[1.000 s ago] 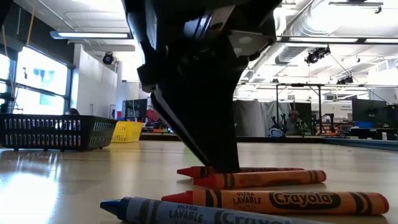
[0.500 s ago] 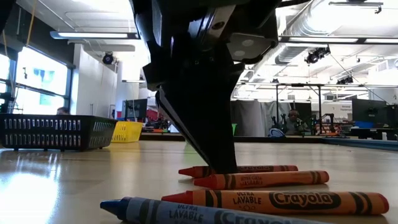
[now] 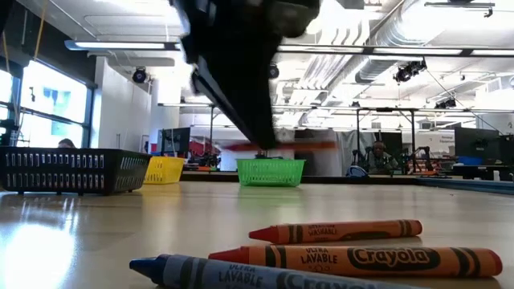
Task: Sort crayons
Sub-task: Put the orange crayon into the black bin
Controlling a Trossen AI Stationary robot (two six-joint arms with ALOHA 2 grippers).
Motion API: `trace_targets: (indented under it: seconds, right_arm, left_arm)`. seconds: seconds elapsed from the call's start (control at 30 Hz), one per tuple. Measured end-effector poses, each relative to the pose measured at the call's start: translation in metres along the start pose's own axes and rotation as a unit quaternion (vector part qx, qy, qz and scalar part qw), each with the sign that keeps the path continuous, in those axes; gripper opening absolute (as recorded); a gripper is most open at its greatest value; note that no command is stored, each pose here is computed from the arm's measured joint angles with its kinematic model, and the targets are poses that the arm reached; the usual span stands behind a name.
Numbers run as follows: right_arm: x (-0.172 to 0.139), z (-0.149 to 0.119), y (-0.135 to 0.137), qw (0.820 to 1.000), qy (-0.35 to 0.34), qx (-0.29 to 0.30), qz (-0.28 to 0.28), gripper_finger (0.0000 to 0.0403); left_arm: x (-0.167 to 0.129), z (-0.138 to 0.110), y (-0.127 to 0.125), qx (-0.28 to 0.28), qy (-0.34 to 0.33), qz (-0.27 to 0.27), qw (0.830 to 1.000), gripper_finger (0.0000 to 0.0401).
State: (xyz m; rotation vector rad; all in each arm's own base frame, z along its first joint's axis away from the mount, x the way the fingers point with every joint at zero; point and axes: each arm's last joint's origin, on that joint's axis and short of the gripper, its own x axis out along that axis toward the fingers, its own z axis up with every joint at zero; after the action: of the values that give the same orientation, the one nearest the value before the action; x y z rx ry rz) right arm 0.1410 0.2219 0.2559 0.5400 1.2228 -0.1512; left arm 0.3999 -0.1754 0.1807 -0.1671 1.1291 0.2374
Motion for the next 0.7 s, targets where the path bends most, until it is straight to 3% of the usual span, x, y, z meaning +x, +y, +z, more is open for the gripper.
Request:
trace_targets:
  seconds: [0.2,0.43,0.7]
  right_arm:
    - [0.000,0.001,-0.001,1.000,-0.012,-0.007,-0.009,0.0146]
    - [0.000,0.003,-0.003,0.998,-0.055,-0.030,-0.023,0.0146]
    - [-0.001,0.006,-0.004,0.992,-0.112,-0.038,-0.035,0.0146]
  left_arm:
    - [-0.046,-0.005,0.030,-0.011,0.020,0.116,0.993,0.0000]
    - [-0.103,-0.020,0.073,-0.043,0.083,0.231,0.968,0.0000]
    - [-0.117,-0.055,0.125,-0.116,0.124,0.236,0.957,0.0000]
